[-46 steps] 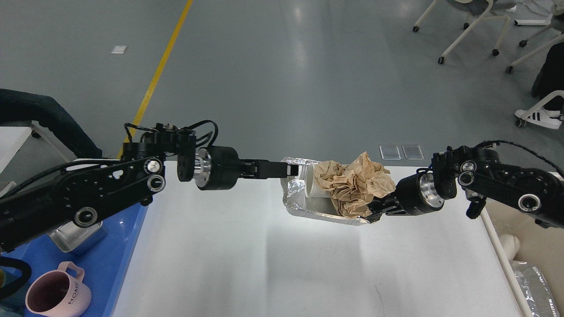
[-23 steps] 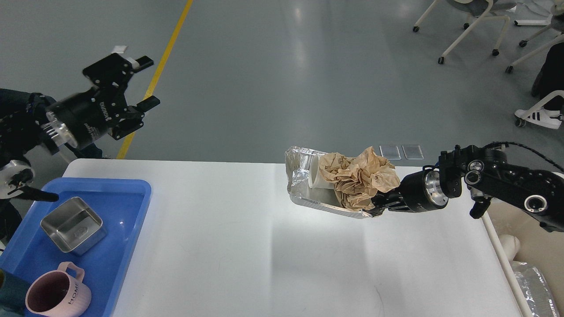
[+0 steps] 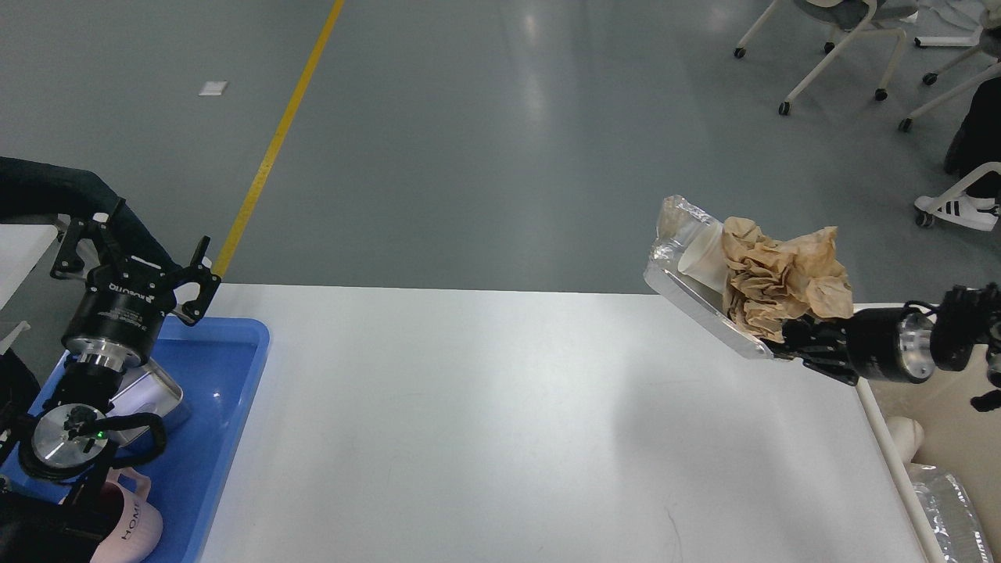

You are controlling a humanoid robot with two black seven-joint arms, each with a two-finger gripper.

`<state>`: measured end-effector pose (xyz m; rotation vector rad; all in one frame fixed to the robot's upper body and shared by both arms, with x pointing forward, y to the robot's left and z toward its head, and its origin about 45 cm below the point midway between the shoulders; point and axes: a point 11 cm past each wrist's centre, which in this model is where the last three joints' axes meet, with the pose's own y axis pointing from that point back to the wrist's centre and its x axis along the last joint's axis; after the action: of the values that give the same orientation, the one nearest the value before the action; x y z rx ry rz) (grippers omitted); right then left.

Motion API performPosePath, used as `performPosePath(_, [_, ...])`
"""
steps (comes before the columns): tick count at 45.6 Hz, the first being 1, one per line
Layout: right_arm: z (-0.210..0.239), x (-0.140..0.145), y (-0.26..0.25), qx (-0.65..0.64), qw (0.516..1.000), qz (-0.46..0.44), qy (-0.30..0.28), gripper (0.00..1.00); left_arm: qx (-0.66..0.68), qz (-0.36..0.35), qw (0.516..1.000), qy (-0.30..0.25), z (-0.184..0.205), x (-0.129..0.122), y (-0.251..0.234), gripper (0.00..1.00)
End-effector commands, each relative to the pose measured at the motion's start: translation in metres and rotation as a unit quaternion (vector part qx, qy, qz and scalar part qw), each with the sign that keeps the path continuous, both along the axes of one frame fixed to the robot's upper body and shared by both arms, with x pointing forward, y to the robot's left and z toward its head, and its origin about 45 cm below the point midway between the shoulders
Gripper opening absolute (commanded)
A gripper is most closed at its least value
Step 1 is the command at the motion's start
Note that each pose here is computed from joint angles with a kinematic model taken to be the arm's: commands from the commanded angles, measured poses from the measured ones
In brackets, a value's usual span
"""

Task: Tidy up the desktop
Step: 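Carry the foil tray with the right gripper into the white box, then release the foil tray and lower the right arm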

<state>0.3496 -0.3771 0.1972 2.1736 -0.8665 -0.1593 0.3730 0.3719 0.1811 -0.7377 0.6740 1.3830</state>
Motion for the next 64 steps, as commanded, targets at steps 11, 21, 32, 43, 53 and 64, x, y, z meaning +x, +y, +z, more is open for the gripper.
performPosePath(11, [-0.019,-0.039,-0.085,0.010,0.988,-0.151,0.041,0.00,-0.065,0.038,0.997,0.012,-0.024,-0.007,0.000,0.97])
performPosePath(21, [-0.028,-0.056,-0.135,0.000,0.971,-0.235,0.051,0.00,-0.064,0.033,0.997,0.022,-0.031,-0.011,-0.005,0.97])
performPosePath(32, [-0.035,-0.069,-0.203,-0.040,0.925,-0.378,0.024,0.83,-0.064,0.028,0.997,0.022,-0.039,-0.023,-0.003,0.97])
performPosePath(43, [-0.049,-0.090,-0.215,-0.058,0.908,-0.414,0.035,1.00,-0.063,0.027,0.997,0.025,-0.041,-0.024,-0.002,0.97])
performPosePath(53, [-0.038,-0.042,-0.182,-0.017,0.917,-0.398,-0.005,1.00,-0.060,0.027,0.997,0.026,-0.041,-0.025,-0.001,0.97])
performPosePath(64, [-0.012,0.052,-0.105,0.021,0.904,-0.414,-0.105,1.00,-0.052,0.031,0.998,0.030,-0.042,-0.028,0.007,0.97])
